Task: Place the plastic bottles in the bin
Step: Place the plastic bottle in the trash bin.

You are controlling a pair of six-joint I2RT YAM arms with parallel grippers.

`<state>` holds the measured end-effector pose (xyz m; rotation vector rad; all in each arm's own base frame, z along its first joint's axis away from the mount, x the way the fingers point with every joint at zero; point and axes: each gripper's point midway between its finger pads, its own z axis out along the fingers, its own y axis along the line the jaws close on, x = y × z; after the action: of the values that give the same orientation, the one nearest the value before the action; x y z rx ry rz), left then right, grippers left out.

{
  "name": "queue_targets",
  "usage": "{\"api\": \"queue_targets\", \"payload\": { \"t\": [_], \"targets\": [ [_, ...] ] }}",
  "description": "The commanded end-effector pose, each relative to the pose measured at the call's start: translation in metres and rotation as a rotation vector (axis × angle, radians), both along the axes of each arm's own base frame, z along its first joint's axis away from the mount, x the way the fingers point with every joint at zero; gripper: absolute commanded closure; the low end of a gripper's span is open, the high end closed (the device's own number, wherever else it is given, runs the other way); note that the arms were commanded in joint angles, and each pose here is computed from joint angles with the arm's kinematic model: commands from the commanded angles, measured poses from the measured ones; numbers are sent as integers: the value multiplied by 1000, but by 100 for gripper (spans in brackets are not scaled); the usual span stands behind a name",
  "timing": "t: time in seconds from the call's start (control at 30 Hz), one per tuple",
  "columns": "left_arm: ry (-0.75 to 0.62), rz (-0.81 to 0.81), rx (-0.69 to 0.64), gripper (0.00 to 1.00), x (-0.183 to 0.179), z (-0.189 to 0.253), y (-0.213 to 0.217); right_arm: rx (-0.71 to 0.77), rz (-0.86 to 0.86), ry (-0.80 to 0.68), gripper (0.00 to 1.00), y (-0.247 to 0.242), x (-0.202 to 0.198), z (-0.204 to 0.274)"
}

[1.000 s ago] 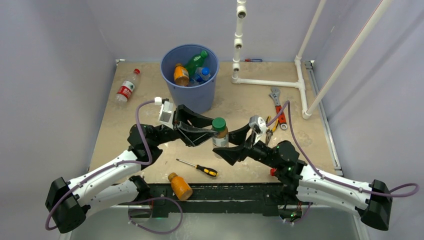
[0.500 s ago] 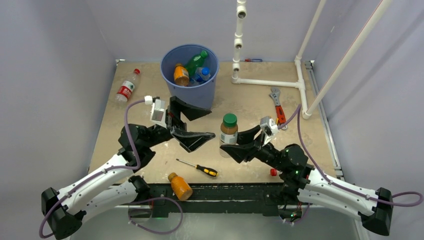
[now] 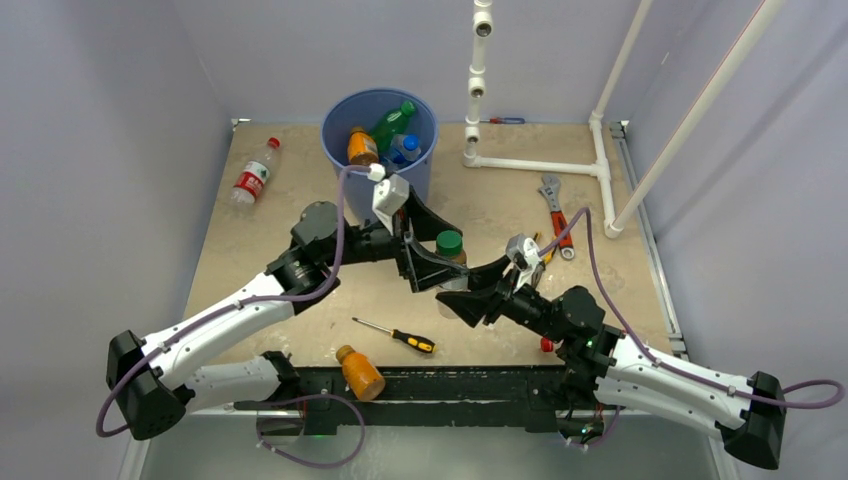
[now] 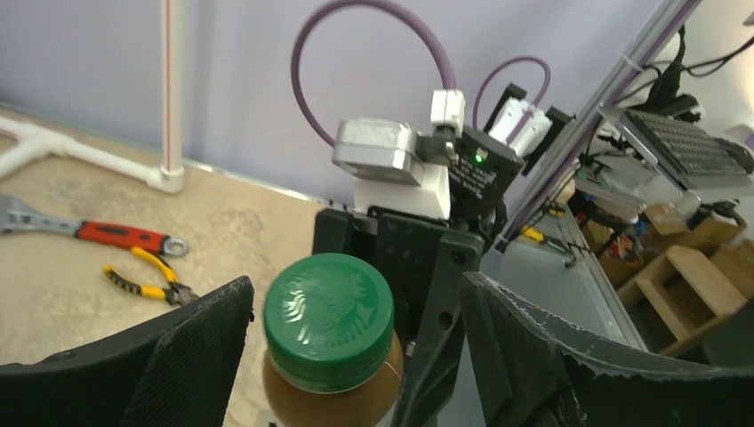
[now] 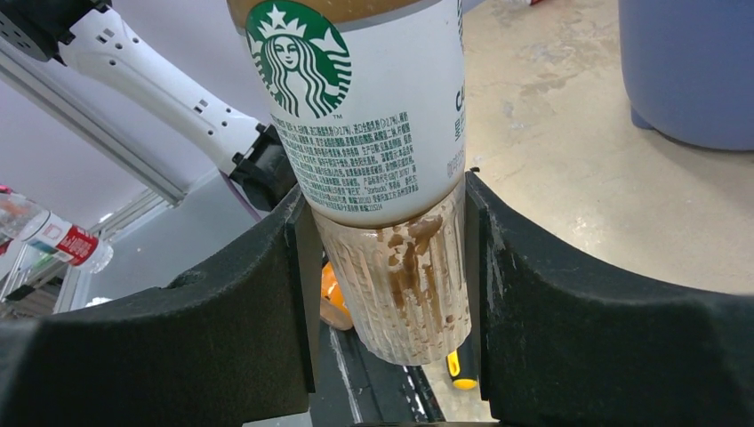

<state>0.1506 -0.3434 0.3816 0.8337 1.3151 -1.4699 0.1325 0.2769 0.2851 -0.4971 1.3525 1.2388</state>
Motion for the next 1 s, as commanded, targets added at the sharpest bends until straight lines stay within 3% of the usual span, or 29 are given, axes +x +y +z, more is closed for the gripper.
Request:
{"api": "queue_targets", "payload": {
  "t": [0.0, 0.17, 0.23, 0.27, 0.37, 0.43, 0.6, 0.8, 0.97],
  "targets": [
    [-48, -52, 25, 20, -16, 10, -3, 14, -24, -32, 88, -4, 2, 9],
    [-40, -52, 51, 51, -13, 5, -8, 8, -25, -32, 88, -3, 3, 8],
    [-39, -58, 49, 57, -14, 6, -9, 3, -26, -32, 88, -2, 3, 7],
    [-38, -59, 45, 57, -14, 7, -9, 2, -26, -34, 88, -2, 3, 8],
    [-40, -37, 21, 38, -12, 14, -7, -5, -29, -33, 88, -2, 4, 6],
    [-50, -12, -5, 32, -11, 22, -3, -6, -31, -34, 88, -2, 4, 6],
    [-53, 49, -30, 34, -4, 30, 2, -3, -28, -33, 88, -3, 3, 6],
    [-42, 42, -19, 54, -3, 27, -1, 7, -28, -35, 88, -4, 2, 8],
    [-13, 7, 7, 44, -4, 18, -7, 10, -28, -33, 87, -5, 2, 8]
  ]
}}
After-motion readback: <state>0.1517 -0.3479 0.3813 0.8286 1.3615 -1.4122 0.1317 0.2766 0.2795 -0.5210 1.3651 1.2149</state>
